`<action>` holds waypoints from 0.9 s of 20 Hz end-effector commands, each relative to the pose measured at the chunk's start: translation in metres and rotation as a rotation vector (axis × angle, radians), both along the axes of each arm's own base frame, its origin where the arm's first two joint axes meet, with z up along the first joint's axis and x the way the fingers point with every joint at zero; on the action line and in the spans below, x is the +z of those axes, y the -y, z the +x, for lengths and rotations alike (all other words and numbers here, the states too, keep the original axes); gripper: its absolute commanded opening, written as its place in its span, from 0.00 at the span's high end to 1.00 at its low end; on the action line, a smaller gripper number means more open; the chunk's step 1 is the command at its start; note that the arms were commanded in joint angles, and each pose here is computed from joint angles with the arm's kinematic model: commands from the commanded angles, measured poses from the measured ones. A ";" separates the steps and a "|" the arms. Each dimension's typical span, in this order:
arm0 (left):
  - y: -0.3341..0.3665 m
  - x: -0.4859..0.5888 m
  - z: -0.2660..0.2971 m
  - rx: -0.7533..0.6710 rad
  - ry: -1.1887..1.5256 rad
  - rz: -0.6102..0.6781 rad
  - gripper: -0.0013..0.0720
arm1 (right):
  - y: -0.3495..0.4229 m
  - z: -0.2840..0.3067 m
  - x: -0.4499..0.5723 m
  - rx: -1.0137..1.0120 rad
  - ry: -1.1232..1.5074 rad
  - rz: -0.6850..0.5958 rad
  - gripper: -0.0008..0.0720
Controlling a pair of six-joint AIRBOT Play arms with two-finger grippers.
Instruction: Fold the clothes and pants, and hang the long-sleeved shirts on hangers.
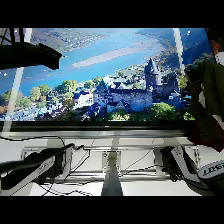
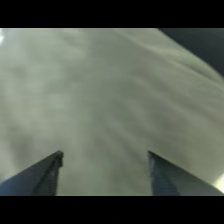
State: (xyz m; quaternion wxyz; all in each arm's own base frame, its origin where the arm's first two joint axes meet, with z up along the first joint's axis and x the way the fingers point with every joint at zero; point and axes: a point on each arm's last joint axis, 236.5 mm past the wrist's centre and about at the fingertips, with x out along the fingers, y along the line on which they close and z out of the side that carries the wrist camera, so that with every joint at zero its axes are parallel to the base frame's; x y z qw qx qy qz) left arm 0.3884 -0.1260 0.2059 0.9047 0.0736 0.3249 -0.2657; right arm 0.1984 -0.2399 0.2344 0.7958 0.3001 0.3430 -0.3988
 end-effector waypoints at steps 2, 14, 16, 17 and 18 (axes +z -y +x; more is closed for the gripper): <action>-0.001 0.001 0.000 0.001 0.002 0.000 0.96 | -0.047 0.082 0.024 0.292 0.101 -0.125 0.50; -0.001 0.001 0.000 0.001 0.002 0.000 0.96 | -0.320 0.189 0.036 1.307 0.207 -0.443 0.95; -0.001 0.001 0.000 0.001 0.002 0.000 0.96 | -0.322 0.195 0.026 1.318 0.178 -0.437 0.95; -0.001 0.001 0.000 0.001 0.002 0.000 0.96 | -0.323 0.196 0.023 1.321 0.171 -0.432 0.95; -0.001 0.001 0.000 0.001 0.002 0.000 0.96 | -0.324 0.197 0.022 1.323 0.172 -0.425 0.95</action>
